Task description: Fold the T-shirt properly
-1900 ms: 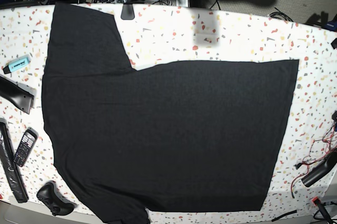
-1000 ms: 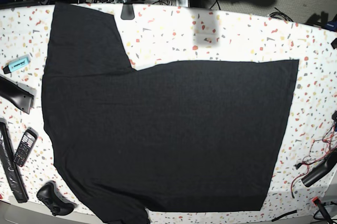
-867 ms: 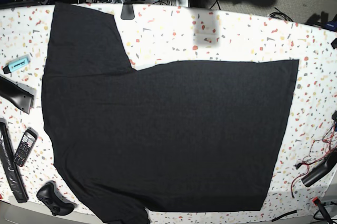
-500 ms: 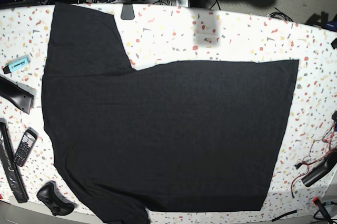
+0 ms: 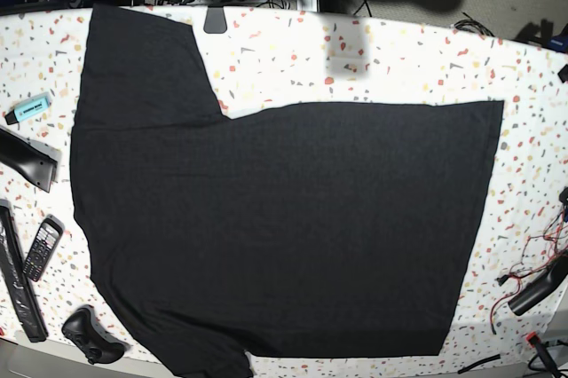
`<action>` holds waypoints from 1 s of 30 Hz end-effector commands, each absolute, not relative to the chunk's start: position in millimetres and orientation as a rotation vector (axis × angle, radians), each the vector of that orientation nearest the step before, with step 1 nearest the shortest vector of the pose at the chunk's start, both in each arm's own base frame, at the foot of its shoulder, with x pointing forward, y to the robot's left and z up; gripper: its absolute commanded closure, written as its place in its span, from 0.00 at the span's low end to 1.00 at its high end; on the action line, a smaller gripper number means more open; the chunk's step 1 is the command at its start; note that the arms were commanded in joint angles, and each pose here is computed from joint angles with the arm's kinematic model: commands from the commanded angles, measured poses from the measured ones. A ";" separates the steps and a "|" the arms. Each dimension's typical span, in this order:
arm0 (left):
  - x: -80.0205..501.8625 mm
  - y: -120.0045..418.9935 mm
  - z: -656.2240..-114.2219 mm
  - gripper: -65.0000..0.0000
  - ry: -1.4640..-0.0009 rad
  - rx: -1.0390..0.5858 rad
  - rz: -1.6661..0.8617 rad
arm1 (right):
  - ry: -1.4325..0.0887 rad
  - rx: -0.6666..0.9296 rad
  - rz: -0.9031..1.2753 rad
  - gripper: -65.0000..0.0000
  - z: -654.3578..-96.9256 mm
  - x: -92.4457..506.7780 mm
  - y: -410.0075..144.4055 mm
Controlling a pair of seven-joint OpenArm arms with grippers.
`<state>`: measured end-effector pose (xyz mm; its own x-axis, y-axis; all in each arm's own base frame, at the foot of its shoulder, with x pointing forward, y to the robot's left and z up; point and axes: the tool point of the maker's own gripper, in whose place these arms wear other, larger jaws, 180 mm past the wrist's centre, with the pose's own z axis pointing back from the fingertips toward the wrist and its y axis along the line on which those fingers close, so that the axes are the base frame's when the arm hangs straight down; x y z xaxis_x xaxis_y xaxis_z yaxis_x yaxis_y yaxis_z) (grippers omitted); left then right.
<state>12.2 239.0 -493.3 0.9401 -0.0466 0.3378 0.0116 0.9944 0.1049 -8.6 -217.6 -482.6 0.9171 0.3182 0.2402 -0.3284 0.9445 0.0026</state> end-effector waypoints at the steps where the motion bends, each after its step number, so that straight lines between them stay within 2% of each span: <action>1: 17.5 244.5 -480.8 0.76 -0.379 0.120 -0.060 | -0.248 0.043 0.357 0.91 -469.4 -10.0 -221.0; 5: 38.2 243.9 -449.0 0.76 -0.454 0.141 -0.155 | -0.323 0.024 0.419 0.91 -423.2 13.4 -223.8; 10: 73.6 249.0 -411.4 0.76 -0.541 0.242 -0.342 | -0.449 -0.045 0.481 0.91 -374.1 59.5 -234.4; 19: 152.3 235.6 -328.8 0.76 -0.806 0.371 -0.685 | -0.624 -0.209 0.544 0.91 -316.0 122.4 -266.7; 26: 191.1 214.3 -324.4 0.66 -0.873 0.415 -0.917 | -0.610 -0.303 0.521 0.91 -303.6 129.8 -293.1; 30: 212.5 215.3 -338.3 0.66 -0.870 0.443 -1.015 | -0.609 -0.332 0.529 0.91 -301.9 130.3 -297.6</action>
<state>207.2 213.7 -348.1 0.2686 -0.8674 0.4190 0.5679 0.4939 0.6584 125.0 -298.1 -308.8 0.7150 0.5415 0.4422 -0.3662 0.8289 -0.4228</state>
